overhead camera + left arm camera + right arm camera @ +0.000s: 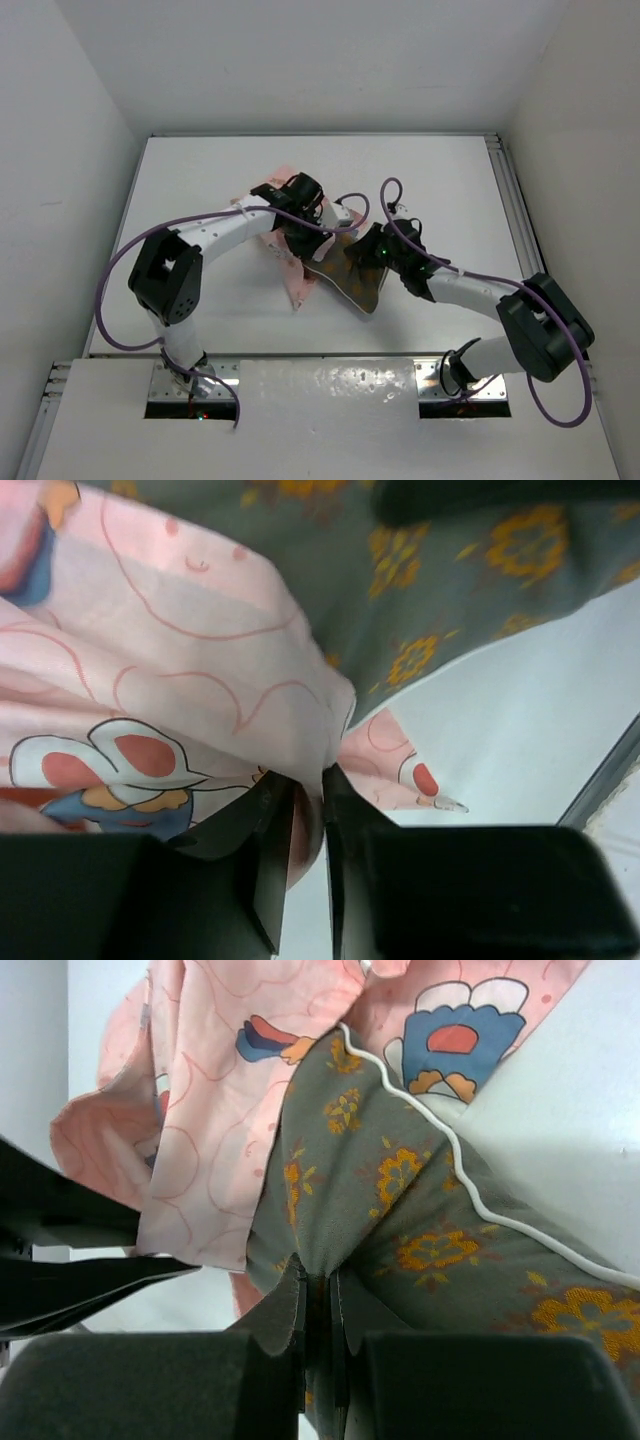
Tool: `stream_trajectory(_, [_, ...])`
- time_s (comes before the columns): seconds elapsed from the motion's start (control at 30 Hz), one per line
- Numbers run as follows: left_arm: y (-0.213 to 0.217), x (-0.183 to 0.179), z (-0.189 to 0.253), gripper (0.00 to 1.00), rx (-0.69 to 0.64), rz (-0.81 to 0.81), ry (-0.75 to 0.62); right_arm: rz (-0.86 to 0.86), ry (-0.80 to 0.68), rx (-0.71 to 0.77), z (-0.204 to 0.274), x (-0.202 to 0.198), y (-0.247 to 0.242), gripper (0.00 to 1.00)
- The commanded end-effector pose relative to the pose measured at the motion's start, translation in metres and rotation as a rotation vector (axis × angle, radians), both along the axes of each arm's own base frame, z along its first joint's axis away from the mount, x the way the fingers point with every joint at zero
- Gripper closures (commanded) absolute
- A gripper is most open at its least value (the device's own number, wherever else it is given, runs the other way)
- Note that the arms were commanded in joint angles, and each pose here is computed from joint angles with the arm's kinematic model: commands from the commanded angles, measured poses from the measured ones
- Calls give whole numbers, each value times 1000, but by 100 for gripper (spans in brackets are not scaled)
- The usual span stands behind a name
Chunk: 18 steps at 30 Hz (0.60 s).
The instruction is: Put the pillow into the pillowcase
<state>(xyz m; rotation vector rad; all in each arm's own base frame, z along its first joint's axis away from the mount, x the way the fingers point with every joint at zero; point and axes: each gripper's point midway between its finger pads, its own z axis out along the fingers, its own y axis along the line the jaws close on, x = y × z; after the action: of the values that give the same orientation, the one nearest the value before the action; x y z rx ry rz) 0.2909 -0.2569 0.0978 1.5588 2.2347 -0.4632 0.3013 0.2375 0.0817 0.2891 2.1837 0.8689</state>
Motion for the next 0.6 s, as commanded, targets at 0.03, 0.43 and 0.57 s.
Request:
stream_trajectory(0.03, [19, 12, -2, 74, 74, 24, -81, 21, -66, 41, 21, 5, 13, 100])
stream_trajectory(0.43, [75, 19, 54, 5, 114, 134, -206, 112, -94, -429, 33, 21, -43, 3])
stream_trajectory(0.57, [60, -20, 35, 78, 159, -39, -170, 98, -48, -421, 34, 45, -47, 76])
